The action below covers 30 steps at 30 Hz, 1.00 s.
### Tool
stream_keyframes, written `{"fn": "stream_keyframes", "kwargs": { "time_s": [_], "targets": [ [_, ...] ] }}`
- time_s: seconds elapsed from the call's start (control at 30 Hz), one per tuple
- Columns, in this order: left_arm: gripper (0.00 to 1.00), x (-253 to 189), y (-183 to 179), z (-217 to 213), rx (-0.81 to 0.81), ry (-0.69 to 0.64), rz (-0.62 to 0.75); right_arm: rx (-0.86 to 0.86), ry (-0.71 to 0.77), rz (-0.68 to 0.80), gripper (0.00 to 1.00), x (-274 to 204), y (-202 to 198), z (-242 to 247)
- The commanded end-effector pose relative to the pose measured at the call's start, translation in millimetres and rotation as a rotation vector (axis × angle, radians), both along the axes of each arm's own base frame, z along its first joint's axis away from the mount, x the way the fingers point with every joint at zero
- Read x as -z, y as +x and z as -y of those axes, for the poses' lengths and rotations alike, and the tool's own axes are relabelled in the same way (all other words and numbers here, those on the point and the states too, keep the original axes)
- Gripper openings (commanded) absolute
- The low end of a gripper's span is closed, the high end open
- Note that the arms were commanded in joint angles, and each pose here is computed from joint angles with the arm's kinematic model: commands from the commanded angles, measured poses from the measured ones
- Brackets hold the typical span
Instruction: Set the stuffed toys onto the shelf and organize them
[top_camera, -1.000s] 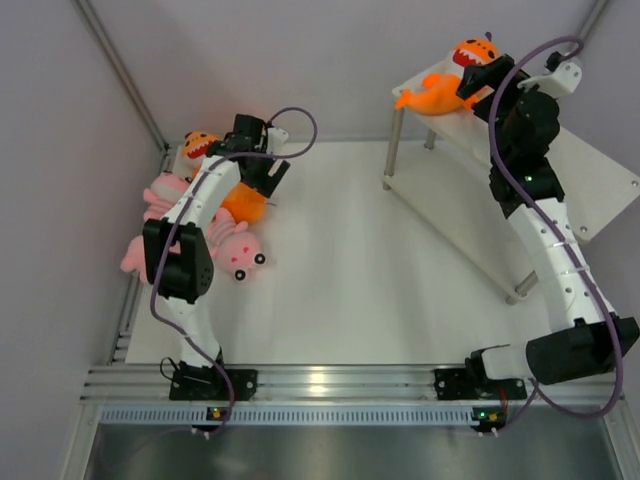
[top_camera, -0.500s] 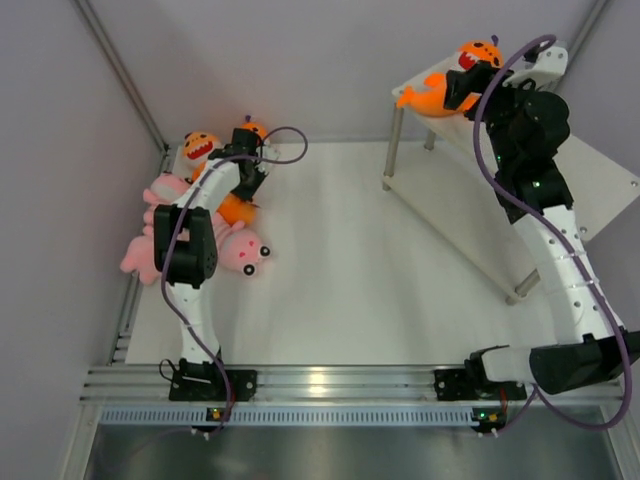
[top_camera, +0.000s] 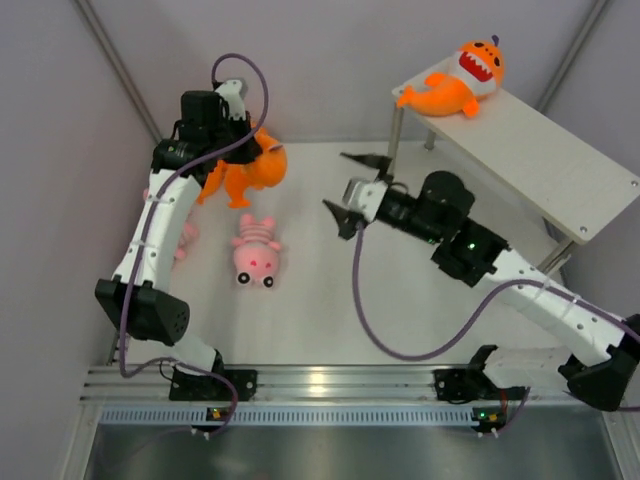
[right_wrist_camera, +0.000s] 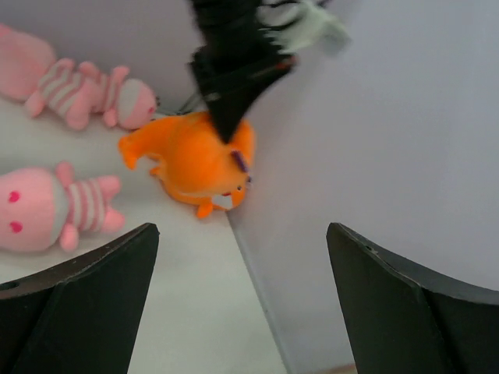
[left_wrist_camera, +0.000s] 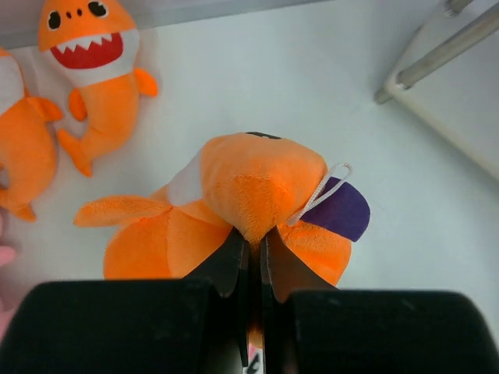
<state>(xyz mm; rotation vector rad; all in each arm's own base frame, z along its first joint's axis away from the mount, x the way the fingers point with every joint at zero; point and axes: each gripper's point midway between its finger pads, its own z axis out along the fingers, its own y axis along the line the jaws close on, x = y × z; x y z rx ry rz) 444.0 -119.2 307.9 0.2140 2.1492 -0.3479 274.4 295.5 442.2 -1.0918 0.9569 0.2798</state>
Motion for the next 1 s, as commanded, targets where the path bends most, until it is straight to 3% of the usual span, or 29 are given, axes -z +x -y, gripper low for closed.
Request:
{"fn": "stream_keyframes", "kwargs": {
  "time_s": [0.0,0.03,0.23,0.33,0.4,0.5,0.53,0.6,0.63,0.7,0.77,0.83,0.9,0.97],
  "targets": [
    [0.00,-30,-24,19,-0.043,-0.204,-0.012,-0.071,-0.304,0.372,0.90,35,-24,-56],
    [0.00,-40,-31,18,-0.051,-0.219,0.005,-0.109,-0.342,0.427,0.90,42,-44,-78],
    [0.00,-47,-61,27,-0.065,-0.315,-0.027,-0.049,-0.596,0.766,0.95,80,-54,-148],
    [0.00,-53,-73,34,-0.025,-0.344,-0.029,-0.007,-0.669,0.854,0.95,96,-48,-166],
    [0.00,-57,-80,36,0.003,-0.346,-0.020,0.009,-0.638,0.828,0.95,93,-48,-169],
    [0.00,-66,-89,42,0.055,-0.371,0.000,-0.088,-0.442,0.560,0.95,84,-64,-166],
    [0.00,-70,-93,45,0.073,-0.390,0.002,-0.145,-0.349,0.386,0.94,89,-73,-167],
    [0.00,-75,-98,50,0.099,-0.419,-0.003,-0.151,-0.207,0.242,0.93,77,-78,-156],
    [0.00,-79,-102,54,0.118,-0.439,-0.007,-0.162,-0.140,0.091,0.93,95,-81,-153],
    [0.00,-88,-104,55,0.133,-0.450,0.015,-0.170,0.022,0.008,0.93,80,-86,-144],
    [0.00,-97,-105,53,0.130,-0.448,0.042,-0.189,0.157,-0.185,0.93,93,-90,-138],
    [0.00,-105,-110,54,0.138,-0.458,0.058,-0.174,0.312,-0.373,0.93,95,-74,-130],
    [0.00,-114,-117,54,0.156,-0.469,0.075,-0.146,0.423,-0.467,0.93,90,-48,-118],
    [0.00,-122,-124,57,0.181,-0.485,0.085,-0.209,0.517,-0.608,0.93,90,-42,-117]
  ]
}}
